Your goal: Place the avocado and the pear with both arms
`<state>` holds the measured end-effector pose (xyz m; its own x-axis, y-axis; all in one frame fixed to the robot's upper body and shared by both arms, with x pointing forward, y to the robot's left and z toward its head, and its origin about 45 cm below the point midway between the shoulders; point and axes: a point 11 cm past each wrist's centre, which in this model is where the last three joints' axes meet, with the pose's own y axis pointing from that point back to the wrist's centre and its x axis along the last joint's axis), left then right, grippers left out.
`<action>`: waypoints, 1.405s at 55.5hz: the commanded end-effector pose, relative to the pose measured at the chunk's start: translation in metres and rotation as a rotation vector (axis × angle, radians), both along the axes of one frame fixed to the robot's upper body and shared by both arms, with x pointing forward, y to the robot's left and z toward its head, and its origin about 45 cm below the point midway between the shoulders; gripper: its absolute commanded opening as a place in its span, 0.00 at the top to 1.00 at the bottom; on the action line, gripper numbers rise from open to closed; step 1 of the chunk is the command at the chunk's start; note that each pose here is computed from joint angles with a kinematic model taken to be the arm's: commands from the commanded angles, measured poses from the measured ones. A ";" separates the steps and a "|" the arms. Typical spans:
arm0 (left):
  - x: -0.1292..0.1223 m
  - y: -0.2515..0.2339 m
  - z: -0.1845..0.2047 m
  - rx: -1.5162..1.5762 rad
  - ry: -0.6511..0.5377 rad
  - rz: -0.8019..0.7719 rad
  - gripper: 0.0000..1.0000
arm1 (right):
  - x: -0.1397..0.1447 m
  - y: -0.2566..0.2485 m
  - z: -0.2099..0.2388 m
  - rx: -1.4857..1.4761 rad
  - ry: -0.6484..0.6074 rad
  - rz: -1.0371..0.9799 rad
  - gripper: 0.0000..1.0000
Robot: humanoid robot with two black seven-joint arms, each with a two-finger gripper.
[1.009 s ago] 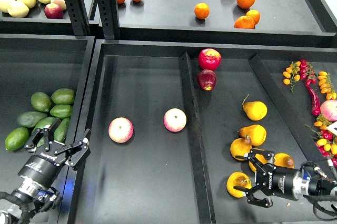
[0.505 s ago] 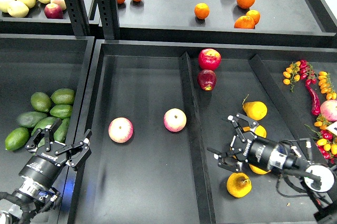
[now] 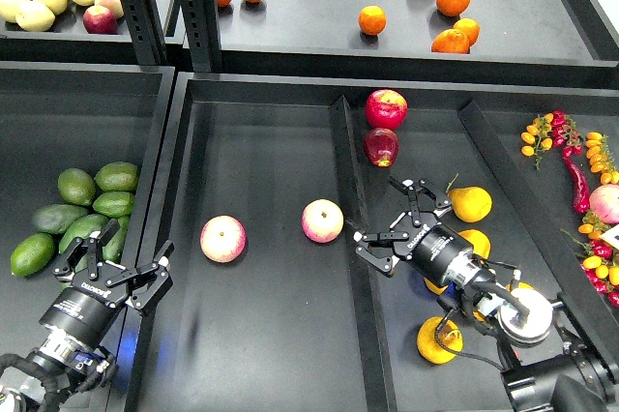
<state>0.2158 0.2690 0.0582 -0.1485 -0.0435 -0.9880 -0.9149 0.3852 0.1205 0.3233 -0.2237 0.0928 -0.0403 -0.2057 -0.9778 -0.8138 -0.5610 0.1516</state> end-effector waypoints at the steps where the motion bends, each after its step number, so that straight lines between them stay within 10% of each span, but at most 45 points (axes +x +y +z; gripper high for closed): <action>1: -0.001 -0.001 -0.002 -0.001 0.007 -0.004 0.01 | -0.010 0.009 -0.005 0.092 0.025 -0.004 0.01; 23: -0.009 -0.007 -0.011 -0.004 0.042 -0.021 0.01 | -0.085 0.050 -0.056 0.120 0.093 0.158 0.01; 53: 0.031 -0.025 0.056 -0.026 -0.187 -0.073 0.01 | -0.044 0.046 0.041 0.232 -0.219 0.052 0.01; 78: 0.029 -0.031 0.053 -0.028 -0.178 -0.076 0.01 | -0.081 0.030 0.006 0.222 -0.105 -0.020 0.01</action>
<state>0.2477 0.2416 0.1133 0.0316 -0.0672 -0.9972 -0.8938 0.4446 -0.0583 0.2495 -0.1924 0.1044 0.0830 0.0153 -0.9964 -0.8251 -0.5596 -0.0773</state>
